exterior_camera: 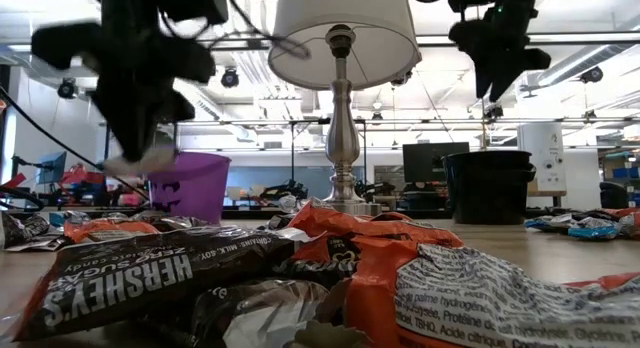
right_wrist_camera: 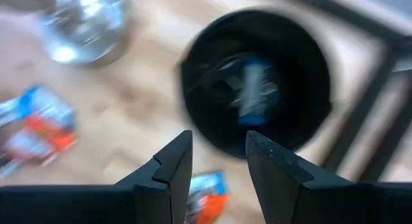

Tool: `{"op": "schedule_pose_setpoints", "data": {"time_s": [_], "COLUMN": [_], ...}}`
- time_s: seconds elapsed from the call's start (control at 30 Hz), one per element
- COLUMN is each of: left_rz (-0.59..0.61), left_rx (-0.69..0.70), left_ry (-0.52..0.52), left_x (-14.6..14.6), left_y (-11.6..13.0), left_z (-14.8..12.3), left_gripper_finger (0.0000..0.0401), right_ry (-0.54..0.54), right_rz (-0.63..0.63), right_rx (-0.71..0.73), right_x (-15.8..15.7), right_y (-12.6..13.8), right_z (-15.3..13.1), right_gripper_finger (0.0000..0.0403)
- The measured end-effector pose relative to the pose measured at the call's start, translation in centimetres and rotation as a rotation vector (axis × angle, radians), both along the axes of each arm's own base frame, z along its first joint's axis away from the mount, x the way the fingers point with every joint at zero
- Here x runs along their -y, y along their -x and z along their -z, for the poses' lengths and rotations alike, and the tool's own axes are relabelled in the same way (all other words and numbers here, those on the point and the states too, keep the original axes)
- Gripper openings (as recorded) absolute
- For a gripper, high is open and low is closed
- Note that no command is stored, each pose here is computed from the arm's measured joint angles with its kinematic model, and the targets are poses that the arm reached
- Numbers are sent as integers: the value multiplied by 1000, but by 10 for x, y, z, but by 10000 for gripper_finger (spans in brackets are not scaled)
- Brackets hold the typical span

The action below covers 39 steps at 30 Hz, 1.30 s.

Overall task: Sort candy
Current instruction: Put the white chocolate into the black bin

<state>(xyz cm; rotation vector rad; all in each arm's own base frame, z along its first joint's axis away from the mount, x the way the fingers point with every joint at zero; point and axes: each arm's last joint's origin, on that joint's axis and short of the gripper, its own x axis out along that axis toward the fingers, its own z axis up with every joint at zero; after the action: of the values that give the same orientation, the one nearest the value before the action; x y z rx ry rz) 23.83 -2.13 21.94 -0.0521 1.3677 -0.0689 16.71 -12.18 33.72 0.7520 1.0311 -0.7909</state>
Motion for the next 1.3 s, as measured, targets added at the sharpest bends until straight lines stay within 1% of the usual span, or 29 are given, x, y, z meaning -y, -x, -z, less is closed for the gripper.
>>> {"op": "schedule_pose_setpoints", "data": {"time_s": [0.1,0.2,0.37,0.53,0.67,0.77,0.87,0.97,1.0,1.13,1.3], "left_rz": [-17,-32,-71,-103,-99,-89,-78,-56,-47,-31,-16], "left_rx": [88,173,291,365,426,467,497,510,516,549,602], "left_ry": [9,-1,-70,-138,-148,-149,-158,-173,-178,-219,-219], "left_x": [0,-1,-4,-7,-7,-6,-6,-6,-5,-6,-5], "left_y": [3,7,13,12,6,0,-6,-12,-13,-20,-28], "left_z": [-21,-42,-68,-85,-98,-105,-112,-118,-121,-131,-138], "left_gripper_finger": [0,0,0,0,0,0,0,0,0,0,0], "right_ry": [-92,-147,-193,-204,-174,-124,-23,120,150,155,132], "right_rz": [-90,-132,-159,-212,-292,-339,-354,-311,-297,-306,-347], "right_rx": [76,121,157,222,371,503,608,670,682,712,752], "right_x": [-8,-16,-36,-57,-74,-87,-97,-107,-109,-117,-127], "right_y": [-3,-6,-13,-29,-48,-62,-71,-79,-81,-88,-109], "right_z": [-2,-4,-7,-11,-19,-29,-38,-45,-46,-46,-39], "right_gripper_finger": [137,137,137,137,137,137,137,137,137,137,137]}}
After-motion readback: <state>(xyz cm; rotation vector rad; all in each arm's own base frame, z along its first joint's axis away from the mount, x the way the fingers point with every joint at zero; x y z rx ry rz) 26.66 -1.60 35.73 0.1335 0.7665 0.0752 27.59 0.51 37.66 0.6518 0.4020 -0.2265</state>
